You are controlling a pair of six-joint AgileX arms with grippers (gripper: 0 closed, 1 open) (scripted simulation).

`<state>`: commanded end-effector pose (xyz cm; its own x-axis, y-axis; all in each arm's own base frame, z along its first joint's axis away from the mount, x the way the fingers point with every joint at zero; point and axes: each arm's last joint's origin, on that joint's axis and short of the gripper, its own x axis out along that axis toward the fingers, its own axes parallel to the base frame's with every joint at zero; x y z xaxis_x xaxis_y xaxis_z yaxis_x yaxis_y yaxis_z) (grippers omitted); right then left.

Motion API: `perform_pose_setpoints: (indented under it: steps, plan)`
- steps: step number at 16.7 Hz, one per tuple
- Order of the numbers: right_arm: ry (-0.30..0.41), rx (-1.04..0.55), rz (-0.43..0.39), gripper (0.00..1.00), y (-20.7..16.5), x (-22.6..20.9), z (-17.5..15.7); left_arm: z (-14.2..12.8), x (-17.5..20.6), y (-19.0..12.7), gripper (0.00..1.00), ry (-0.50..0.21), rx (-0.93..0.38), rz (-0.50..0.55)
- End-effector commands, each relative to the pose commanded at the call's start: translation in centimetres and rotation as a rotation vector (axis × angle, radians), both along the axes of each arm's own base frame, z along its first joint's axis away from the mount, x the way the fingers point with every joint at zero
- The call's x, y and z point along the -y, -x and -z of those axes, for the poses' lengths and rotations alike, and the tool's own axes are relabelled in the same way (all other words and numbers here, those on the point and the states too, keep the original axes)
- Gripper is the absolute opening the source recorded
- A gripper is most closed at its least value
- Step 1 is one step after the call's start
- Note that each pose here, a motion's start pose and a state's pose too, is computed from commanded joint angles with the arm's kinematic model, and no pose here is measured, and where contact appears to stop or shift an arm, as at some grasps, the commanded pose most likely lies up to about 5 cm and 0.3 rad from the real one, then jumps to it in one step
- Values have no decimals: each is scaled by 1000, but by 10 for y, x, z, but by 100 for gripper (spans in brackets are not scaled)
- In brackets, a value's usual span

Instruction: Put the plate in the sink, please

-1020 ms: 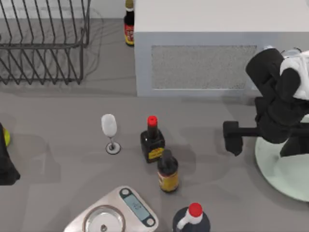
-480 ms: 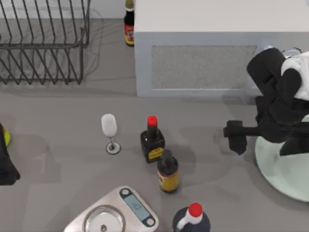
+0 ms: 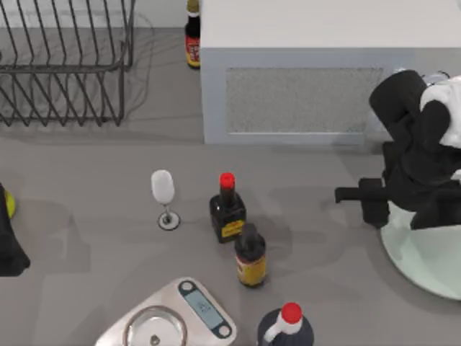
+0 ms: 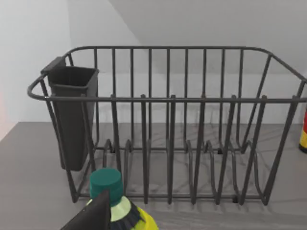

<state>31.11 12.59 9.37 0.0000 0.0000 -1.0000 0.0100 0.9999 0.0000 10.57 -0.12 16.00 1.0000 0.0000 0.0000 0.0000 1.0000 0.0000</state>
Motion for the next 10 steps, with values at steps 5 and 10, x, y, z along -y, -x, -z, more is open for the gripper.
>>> perform_pose_setpoints:
  steps: [5, 10]
  plan:
    - [0, 0, 0, 0, 0, 0, 0, 0, 0, 0, 100, 0, 0, 0]
    - [-31, 94, 10, 0, -7, 2, -28, 0, 0, 0, 100, 0, 0, 0]
